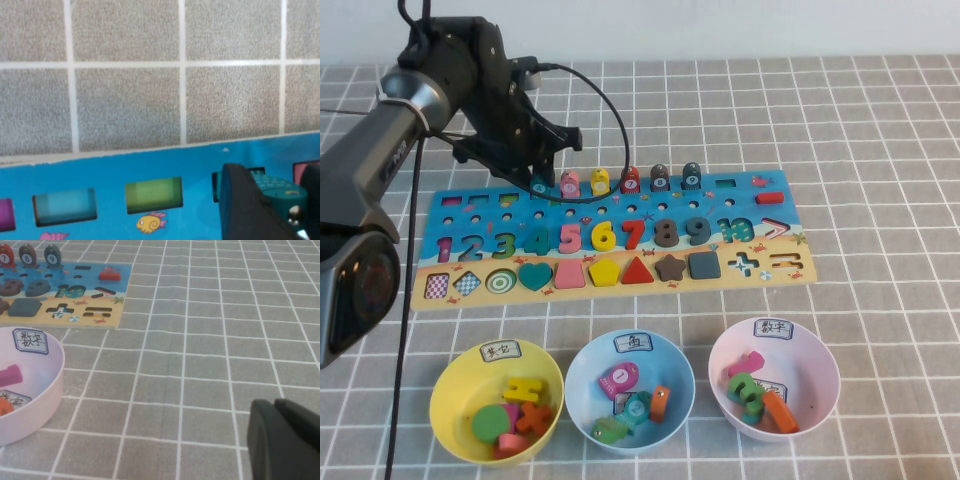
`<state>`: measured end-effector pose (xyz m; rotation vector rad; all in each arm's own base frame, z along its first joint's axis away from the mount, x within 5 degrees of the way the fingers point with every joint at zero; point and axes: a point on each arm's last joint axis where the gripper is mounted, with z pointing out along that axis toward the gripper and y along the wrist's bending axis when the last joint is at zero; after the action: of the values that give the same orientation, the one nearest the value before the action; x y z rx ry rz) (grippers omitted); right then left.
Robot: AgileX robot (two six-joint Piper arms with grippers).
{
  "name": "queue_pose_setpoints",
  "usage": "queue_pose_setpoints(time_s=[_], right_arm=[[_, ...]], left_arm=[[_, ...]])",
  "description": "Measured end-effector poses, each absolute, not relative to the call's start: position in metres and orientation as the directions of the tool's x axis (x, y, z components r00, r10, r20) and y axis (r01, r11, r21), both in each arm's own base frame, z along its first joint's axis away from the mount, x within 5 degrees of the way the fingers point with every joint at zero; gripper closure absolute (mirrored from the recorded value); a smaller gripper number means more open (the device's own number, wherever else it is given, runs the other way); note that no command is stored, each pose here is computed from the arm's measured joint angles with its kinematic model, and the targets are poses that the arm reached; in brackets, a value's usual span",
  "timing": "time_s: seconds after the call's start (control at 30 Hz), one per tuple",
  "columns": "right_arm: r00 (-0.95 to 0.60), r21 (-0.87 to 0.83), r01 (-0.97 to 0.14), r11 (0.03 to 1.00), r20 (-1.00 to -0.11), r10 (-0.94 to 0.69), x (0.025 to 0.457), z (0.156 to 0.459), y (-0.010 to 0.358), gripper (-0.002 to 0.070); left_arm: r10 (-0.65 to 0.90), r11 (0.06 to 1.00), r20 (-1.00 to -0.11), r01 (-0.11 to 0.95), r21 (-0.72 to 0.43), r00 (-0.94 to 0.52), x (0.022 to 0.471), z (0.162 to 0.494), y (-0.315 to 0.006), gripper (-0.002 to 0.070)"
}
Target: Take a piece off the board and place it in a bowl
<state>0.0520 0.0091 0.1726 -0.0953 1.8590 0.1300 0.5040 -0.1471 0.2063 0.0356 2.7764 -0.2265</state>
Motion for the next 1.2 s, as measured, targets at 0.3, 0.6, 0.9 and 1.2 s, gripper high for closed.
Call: queue_pose_setpoints(time_s=[0.3, 0.6, 0.9, 1.2], right_arm=[[-0.288, 0.041, -0.132, 0.99, -0.958, 0.001, 0.052, 0.1726, 0.0091, 0.0694], [-0.288, 0.041, -0.132, 0.99, -0.958, 0.001, 0.052, 0.1726, 0.0091, 0.0694], [-0.288, 0.041, -0.132, 0.99, -0.958, 0.001, 0.052, 0.1726, 0.0091, 0.0694], [-0.288, 0.043, -0.132, 0.99, -0.958, 0.003, 0.052, 0.1726, 0.0092, 0.0694]], left_arm=[[0.007, 0.987, -0.335, 0.059, -0.146, -0.942, 0.5026, 0.2057, -0.1468, 0.0473], [0.01, 0.988, -0.335, 0.061, -0.142, -0.942, 0.5026, 0.2057, -0.1465, 0.0486], [0.034, 0.988, -0.333, 0.083, -0.133, -0.942, 0.5022, 0.2056, -0.1464, 0.0486], [0.043, 0.988, -0.329, 0.09, -0.129, -0.943, 0.5017, 0.2054, -0.1462, 0.0486]])
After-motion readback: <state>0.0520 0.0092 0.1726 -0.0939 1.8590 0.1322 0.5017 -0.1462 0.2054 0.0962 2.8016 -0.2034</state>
